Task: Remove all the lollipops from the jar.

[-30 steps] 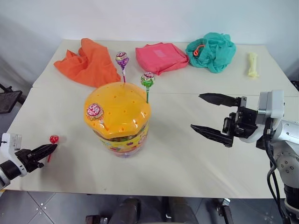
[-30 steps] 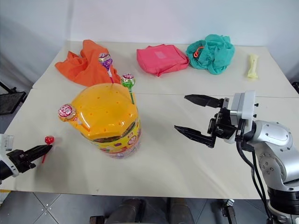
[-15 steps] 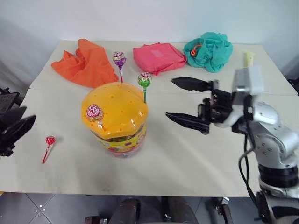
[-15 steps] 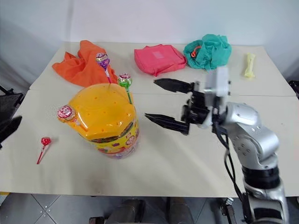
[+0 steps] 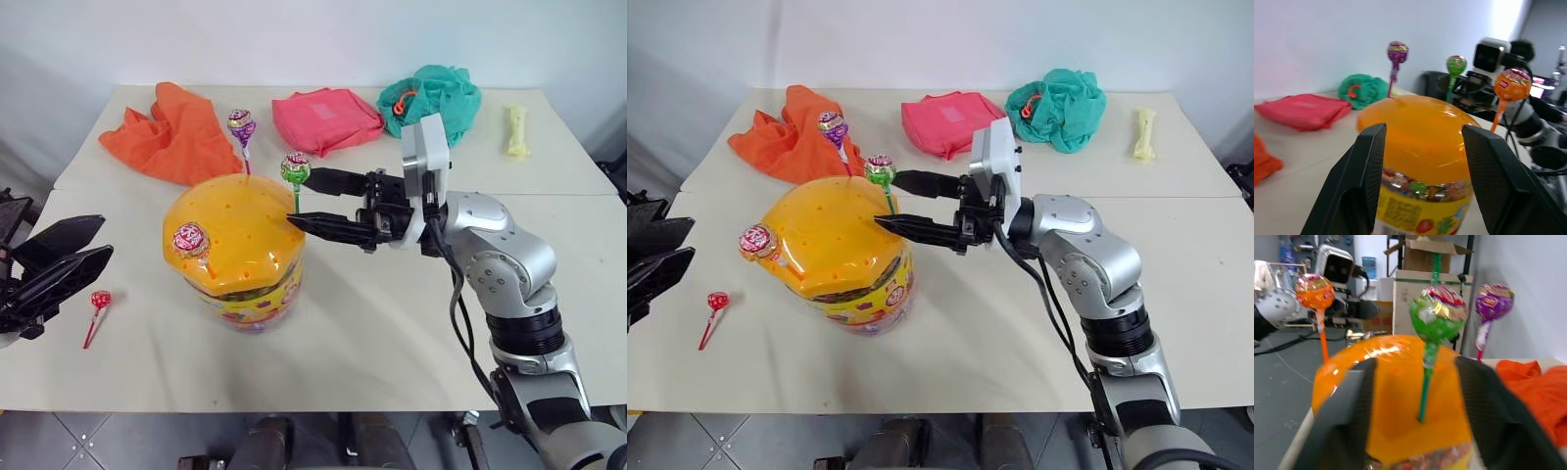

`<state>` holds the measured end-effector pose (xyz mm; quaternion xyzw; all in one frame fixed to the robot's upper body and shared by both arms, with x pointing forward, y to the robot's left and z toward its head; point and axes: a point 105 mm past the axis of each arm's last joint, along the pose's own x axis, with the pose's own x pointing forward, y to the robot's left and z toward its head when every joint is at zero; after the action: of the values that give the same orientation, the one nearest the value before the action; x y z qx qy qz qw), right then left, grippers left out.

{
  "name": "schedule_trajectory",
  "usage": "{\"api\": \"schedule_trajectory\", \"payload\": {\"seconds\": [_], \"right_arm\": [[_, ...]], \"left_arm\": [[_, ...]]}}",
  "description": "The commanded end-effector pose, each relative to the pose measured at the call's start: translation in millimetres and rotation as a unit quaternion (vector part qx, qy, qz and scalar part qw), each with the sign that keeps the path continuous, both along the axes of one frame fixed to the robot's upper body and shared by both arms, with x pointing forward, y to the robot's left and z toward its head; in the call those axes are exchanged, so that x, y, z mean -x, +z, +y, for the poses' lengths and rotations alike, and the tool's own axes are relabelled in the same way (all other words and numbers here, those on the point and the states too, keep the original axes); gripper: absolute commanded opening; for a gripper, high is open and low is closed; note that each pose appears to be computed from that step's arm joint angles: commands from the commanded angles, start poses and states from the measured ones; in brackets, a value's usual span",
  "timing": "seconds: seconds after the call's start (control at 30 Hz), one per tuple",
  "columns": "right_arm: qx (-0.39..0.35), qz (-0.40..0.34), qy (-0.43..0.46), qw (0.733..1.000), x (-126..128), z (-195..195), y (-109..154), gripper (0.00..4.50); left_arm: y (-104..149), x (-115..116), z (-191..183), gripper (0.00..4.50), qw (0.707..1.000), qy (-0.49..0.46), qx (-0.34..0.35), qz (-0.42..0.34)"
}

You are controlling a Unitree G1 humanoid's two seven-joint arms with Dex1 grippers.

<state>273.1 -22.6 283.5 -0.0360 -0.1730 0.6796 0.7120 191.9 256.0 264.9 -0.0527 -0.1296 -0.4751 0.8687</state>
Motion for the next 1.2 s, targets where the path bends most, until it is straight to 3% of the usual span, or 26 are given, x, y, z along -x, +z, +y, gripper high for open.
{"api": "schedule_trajectory", "payload": {"seconds": [0.03, 0.13, 0.27, 0.4, 0.5, 0.6, 0.7, 0.77, 0.9, 1.03, 1.13, 1.2], "right_arm": [[-0.004, -0.012, 0.022, 1.0, 7.3, 8.0, 6.8, 1.14], [-0.016, -0.006, 0.027, 0.999, 7.9, 10.0, 9.3, 0.06], [-0.093, -0.007, 0.037, 0.995, 6.8, -6.3, 27.3, 0.02], [-0.162, -0.021, -0.001, 0.986, -2.7, -47.7, 52.0, 0.02], [-0.129, -0.023, -0.09, 0.987, -22.1, -89.2, 53.5, 0.02], [0.081, -0.042, -0.188, 0.978, -36.5, -140.5, -2.4, 0.02], [0.264, 0.022, -0.258, 0.929, -32.0, -212.3, -74.4, 0.02], [0.324, 0.041, -0.253, 0.911, -22.6, -230.1, -99.6, 0.02], [0.362, 0.075, -0.285, 0.884, -23.8, -254.2, -131.8, 0.02], [0.343, 0.076, -0.293, 0.889, -26.8, -256.6, -137.4, 1.04], [0.306, 0.053, -0.243, 0.919, -18.4, -241.3, -125.5, 2.07], [0.244, 0.02, -0.203, 0.948, -14.9, -221.3, -103.1, 2.72]], "left_arm": [[5.4, 3.6, -0.7, 2.61, 1.0, 0.0, -0.006, -0.022], [3.5, 4.2, -1.1, 2.61, 1.0, -0.003, -0.005, -0.022], [4.2, 5.8, -5.4, 2.61, 0.999, -0.018, 0.0, -0.031], [1.0, 5.2, -7.6, 2.61, 0.999, -0.033, -0.004, -0.027], [-4.2, 5.6, -8.8, 2.61, 0.999, -0.046, -0.018, -0.02], [-15.6, 7.0, -9.7, 2.61, 0.997, -0.05, -0.063, -0.008], [-40.9, 8.9, -5.8, 2.61, 0.989, -0.053, -0.141, 0.013], [-45.1, 8.1, -3.3, 2.61, 0.987, -0.051, -0.155, 0.005], [-44.0, 5.8, -3.8, 2.61, 0.988, -0.056, -0.147, -0.01], [-43.0, 4.7, -4.7, 2.61, 0.988, -0.058, -0.142, -0.012], [-41.8, 5.0, -3.7, 2.61, 0.989, -0.057, -0.137, -0.009], [-41.3, 4.9, -0.4, 2.61, 0.99, -0.051, -0.13, -0.004]]}}
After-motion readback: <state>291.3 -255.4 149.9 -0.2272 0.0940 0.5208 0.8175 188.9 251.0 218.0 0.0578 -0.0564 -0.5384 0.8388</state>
